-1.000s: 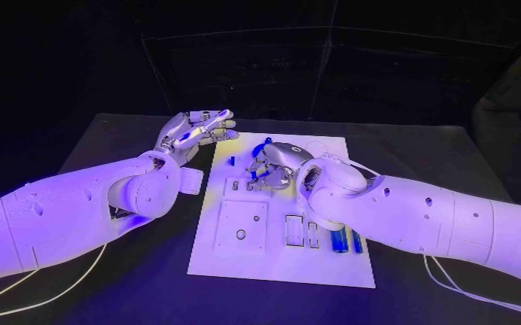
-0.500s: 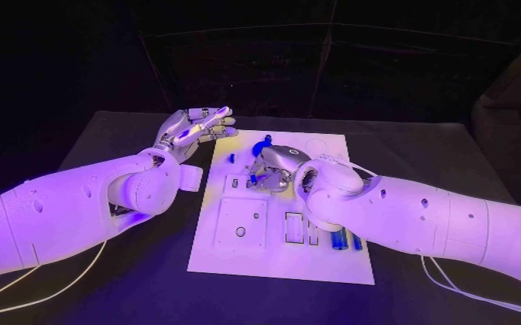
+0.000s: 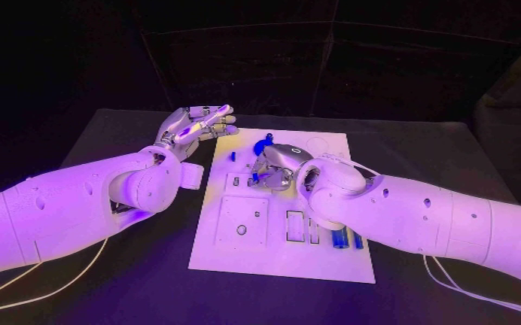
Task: Assemble the parts on the task board
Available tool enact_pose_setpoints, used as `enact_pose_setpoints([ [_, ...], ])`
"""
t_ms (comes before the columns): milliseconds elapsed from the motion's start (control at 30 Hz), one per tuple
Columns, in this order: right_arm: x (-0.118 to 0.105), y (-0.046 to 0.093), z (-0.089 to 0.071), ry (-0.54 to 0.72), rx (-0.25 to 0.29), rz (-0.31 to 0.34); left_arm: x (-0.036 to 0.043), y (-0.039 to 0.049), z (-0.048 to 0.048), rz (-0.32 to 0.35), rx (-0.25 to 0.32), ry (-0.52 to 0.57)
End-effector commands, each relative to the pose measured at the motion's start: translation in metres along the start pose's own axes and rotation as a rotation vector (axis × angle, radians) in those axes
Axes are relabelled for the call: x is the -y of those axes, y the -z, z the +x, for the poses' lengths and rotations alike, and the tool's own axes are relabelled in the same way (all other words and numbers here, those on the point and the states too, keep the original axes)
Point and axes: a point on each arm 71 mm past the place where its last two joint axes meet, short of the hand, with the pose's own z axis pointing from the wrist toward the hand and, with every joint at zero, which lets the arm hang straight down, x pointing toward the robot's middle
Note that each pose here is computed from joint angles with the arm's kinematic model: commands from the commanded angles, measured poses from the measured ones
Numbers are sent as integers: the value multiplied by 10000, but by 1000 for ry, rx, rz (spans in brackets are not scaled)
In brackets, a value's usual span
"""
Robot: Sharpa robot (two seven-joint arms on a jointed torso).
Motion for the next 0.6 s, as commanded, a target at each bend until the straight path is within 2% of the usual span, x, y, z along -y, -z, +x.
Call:
enact_pose_setpoints([
  [33, 33, 9, 24, 19, -20, 8, 19, -4, 8, 13, -10, 6],
  [600, 54, 14, 63, 60, -66, 10, 17, -6, -7, 11, -7, 5],
])
